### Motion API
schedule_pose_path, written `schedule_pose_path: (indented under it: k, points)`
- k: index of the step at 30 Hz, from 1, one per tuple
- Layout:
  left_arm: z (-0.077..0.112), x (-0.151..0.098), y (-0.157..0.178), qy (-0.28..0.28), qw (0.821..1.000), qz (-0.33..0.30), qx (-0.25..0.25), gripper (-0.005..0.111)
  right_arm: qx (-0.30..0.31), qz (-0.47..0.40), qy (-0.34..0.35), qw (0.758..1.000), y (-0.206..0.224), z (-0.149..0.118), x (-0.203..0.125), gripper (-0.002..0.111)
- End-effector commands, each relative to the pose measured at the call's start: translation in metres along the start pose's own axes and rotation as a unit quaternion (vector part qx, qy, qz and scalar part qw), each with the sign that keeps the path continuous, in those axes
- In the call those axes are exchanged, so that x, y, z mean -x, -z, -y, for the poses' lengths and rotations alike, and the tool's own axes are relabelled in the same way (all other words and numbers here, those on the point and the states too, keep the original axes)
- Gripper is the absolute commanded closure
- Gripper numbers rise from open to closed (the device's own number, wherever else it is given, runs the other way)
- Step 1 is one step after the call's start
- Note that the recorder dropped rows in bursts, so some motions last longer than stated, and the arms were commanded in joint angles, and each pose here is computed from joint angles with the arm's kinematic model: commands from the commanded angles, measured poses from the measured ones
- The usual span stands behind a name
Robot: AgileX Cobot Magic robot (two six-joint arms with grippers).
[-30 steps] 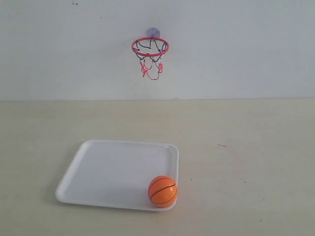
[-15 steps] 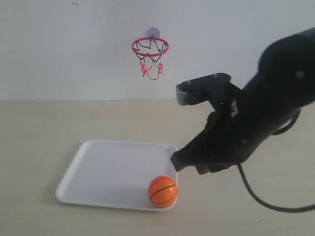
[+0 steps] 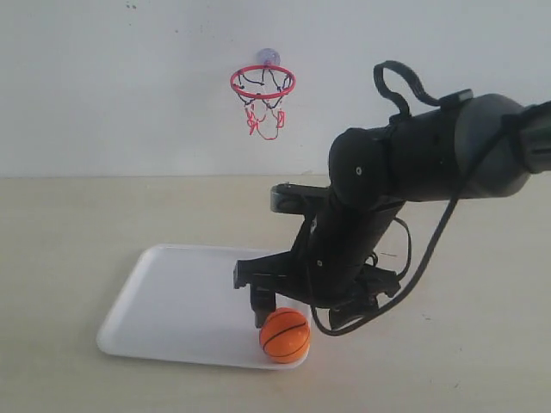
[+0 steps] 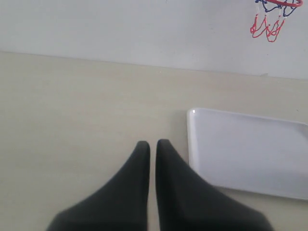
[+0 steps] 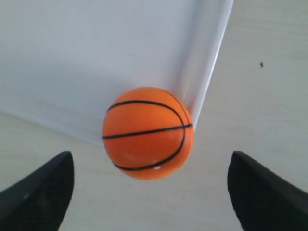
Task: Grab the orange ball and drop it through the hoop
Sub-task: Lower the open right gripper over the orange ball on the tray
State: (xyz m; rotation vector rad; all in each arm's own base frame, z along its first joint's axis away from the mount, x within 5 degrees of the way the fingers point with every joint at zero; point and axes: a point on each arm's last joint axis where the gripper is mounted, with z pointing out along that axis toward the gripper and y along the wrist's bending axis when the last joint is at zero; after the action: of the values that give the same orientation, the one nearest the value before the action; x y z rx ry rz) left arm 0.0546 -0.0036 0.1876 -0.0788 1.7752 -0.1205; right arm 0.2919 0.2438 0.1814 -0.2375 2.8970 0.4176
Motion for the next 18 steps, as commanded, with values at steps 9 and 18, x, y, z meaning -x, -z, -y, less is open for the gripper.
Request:
schedule_pose_path:
  k: [9, 18]
  points:
    - [0.0, -0.001, 0.0, -0.001, 1.0, -0.001, -0.001, 0.103, 0.012, -0.002, -0.004, 1.0, -0.019, -0.008, 0.012, 0.027]
    - [0.0, -0.001, 0.0, -0.001, 1.0, -0.001, -0.001, 0.103, -0.005, -0.033, 0.001, 0.999, -0.033, -0.004, 0.01, 0.027]
